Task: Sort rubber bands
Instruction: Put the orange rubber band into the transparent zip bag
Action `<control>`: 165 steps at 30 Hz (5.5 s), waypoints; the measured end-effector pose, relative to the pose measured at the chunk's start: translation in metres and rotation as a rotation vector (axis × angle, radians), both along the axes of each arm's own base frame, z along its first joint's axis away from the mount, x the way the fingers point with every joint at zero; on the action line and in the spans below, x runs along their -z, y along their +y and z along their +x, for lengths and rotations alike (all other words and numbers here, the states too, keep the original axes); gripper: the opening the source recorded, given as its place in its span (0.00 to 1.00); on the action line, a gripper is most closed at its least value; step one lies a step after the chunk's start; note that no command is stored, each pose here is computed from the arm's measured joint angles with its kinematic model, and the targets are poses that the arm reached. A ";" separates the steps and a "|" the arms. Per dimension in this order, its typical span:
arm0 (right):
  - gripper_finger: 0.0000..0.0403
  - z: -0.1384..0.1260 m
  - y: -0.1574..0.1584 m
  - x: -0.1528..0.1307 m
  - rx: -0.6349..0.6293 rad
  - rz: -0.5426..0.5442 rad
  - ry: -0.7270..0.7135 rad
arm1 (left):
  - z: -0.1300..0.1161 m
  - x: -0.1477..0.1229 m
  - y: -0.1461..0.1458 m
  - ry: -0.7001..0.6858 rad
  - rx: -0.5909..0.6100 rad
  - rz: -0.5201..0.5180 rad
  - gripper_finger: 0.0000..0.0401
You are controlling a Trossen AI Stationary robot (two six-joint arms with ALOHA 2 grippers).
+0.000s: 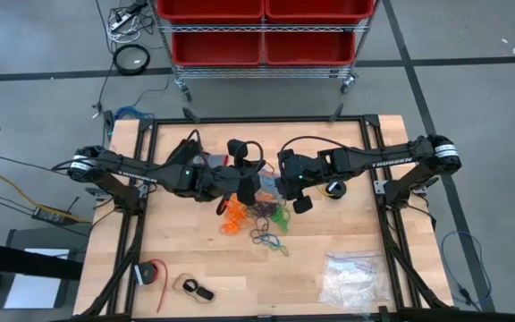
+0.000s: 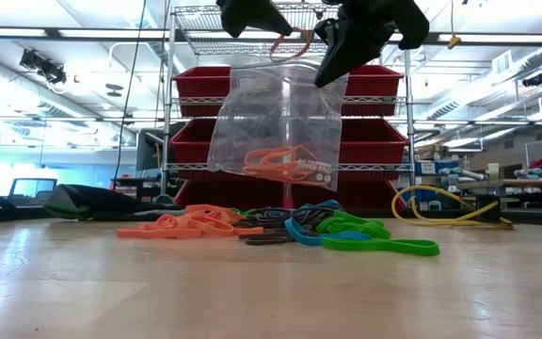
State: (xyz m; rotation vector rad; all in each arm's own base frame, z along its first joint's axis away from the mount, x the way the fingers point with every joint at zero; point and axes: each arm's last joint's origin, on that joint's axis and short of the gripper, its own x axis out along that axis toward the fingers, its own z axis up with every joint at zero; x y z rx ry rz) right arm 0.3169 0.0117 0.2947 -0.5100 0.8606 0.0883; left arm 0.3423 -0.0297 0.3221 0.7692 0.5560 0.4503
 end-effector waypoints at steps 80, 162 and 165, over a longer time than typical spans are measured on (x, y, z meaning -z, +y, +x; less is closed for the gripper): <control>0.00 0.000 0.004 0.000 -0.012 0.001 0.003 | -0.109 0.168 0.013 -0.034 -0.140 -0.602 0.54; 0.00 0.009 0.003 0.001 -0.011 0.034 -0.055 | -0.101 0.011 0.034 -0.411 0.119 -0.607 0.00; 0.00 0.015 0.003 0.010 -0.025 0.024 -0.035 | -0.085 0.003 0.031 -0.391 0.138 -0.572 0.00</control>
